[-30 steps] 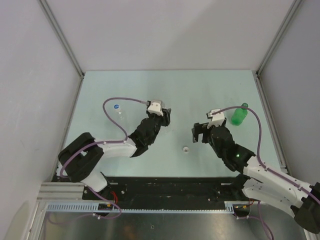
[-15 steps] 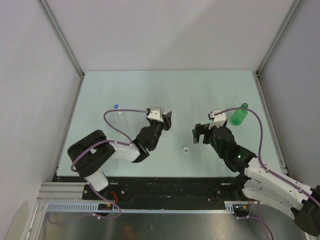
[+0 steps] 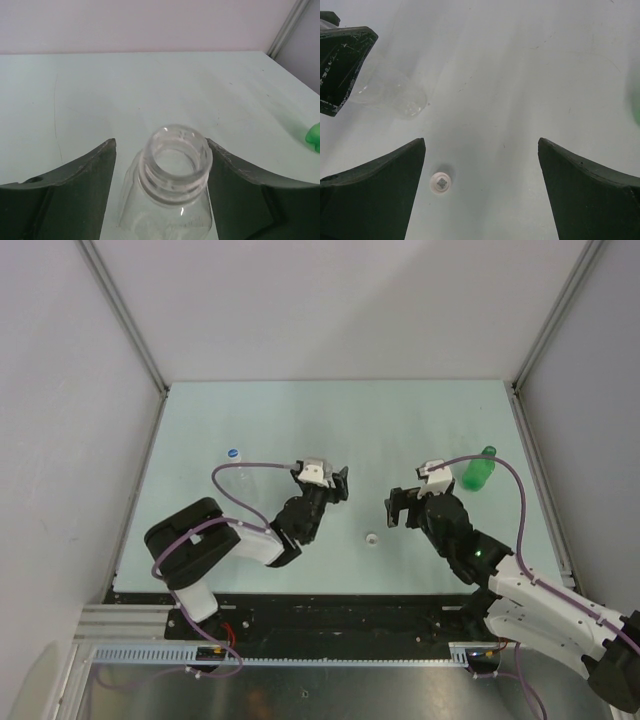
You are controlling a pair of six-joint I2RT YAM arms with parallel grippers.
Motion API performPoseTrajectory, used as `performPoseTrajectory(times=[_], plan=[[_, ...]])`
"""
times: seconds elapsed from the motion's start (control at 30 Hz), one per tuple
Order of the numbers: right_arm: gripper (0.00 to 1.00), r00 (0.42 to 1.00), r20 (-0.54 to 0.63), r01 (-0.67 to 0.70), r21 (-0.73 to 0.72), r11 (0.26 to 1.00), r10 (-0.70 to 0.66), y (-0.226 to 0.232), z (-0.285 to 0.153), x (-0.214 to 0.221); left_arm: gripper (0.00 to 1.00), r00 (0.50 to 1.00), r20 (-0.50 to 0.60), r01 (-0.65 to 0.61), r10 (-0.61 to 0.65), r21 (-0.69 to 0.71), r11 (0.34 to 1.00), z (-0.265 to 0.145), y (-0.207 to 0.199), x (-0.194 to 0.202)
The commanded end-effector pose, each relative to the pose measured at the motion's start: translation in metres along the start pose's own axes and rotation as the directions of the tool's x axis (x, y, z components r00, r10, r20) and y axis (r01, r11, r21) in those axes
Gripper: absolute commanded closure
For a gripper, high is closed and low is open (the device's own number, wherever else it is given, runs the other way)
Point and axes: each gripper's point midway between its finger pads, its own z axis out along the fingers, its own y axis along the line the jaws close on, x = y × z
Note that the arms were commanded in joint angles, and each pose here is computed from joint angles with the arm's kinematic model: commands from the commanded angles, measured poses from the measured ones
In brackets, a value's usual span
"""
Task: Screw on the bottle caps
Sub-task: Place the plastic bottle at the center of the board, then pick up the bottle cap from the center of the board.
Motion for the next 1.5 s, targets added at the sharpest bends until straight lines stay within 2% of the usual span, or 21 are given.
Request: performPoseTrajectory(times=[0.0,0.37,0.57,0.87,0.97,1.17,1.33,1.47], plan=[[0.01,0.999,0.021,-0.024,0.001,1.000,0.024,0.000,0.001,-0.004,0.25,0.999,0.038,-0.007,0.008,-0.023,1.000,-0.003,0.000,-0.007],[0.01,0.999,0.023,-0.026,-0.010,1.000,0.027,0.002,0.000,-0.005,0.18,0.998,0.052,-0.023,0.026,-0.061,0.998,-0.001,-0.003,-0.013],[0.00,0.999,0.021,-0.030,-0.045,0.999,0.031,0.007,-0.003,-0.006,0.02,0.998,0.063,-0.001,0.006,-0.079,0.997,-0.006,0.003,-0.020],[0.01,0.996,-0.015,-0.087,-0.138,0.987,0.085,0.024,-0.011,-0.004,0.00,0.997,0.082,0.000,0.002,-0.032,0.999,-0.032,0.002,-0.038],[0.01,0.993,-0.069,-0.102,-0.141,0.985,0.093,0.027,-0.013,0.002,0.00,0.996,0.086,0.005,-0.004,-0.009,1.000,-0.044,-0.004,-0.043],[0.01,0.961,-0.261,-0.121,-0.078,0.990,0.097,0.026,-0.014,0.032,0.00,0.995,0.086,0.059,-0.060,0.021,0.998,-0.084,-0.011,-0.052],[0.07,0.920,-0.368,-0.161,-0.050,0.986,0.132,0.030,-0.010,0.057,0.00,0.995,0.063,0.083,-0.083,-0.004,0.997,-0.122,-0.014,-0.060],[0.16,0.885,-0.444,-0.181,-0.051,0.982,0.140,0.036,0.000,0.077,0.00,0.995,-0.026,0.098,-0.098,-0.016,0.995,-0.143,-0.015,-0.047]])
